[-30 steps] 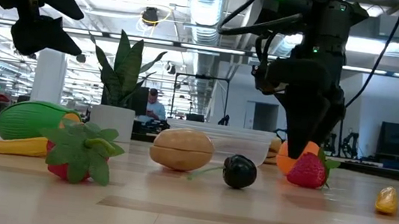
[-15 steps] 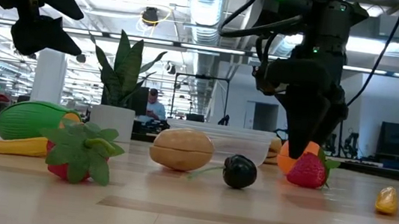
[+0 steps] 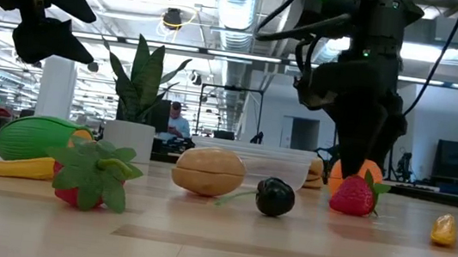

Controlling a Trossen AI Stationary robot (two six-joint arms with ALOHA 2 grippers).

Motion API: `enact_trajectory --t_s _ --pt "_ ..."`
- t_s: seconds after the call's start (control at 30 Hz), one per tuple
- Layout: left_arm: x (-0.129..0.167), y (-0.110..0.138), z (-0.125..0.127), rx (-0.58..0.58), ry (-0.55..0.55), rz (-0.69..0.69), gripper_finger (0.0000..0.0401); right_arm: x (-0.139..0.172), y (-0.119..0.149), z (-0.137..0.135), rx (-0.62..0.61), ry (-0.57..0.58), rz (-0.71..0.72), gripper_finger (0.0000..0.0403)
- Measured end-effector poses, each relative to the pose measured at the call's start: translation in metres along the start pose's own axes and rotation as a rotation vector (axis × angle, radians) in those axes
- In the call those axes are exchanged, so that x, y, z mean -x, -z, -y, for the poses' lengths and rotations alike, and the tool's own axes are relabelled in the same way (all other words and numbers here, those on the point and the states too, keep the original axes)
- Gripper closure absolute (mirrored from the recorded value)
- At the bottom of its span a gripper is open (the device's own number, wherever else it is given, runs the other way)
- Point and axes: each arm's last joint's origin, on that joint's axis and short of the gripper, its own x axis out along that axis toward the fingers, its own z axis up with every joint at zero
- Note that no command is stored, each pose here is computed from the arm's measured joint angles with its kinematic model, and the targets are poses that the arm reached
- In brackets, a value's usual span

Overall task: Pick and placing Produce into tupperware
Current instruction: Put the orange into the transparent bin

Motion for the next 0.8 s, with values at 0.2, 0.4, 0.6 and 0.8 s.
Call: enact_trajectory --t_s 0.2,0.4,0.6,0.8 --pt "0.0 0.0 0.0 -0.003 0.0 0.0 0.012 0.009 -0.003 -0.003 0.003 0.002 -0.002 0.0162" --pt "0.0 0.0 0.0 -0.004 0.0 0.001 0.012 0.019 -0.007 -0.009 0.005 -0.012 0.011 0.0162" --pt "0.0 0.0 0.0 -0.01 0.0 0.001 0.012 0.031 -0.01 -0.013 0.022 -0.012 0.011 0.0162" --pt "0.0 0.0 0.0 -0.019 -0.001 0.002 0.012 0.044 -0.012 -0.017 0.033 -0.014 0.012 0.0162"
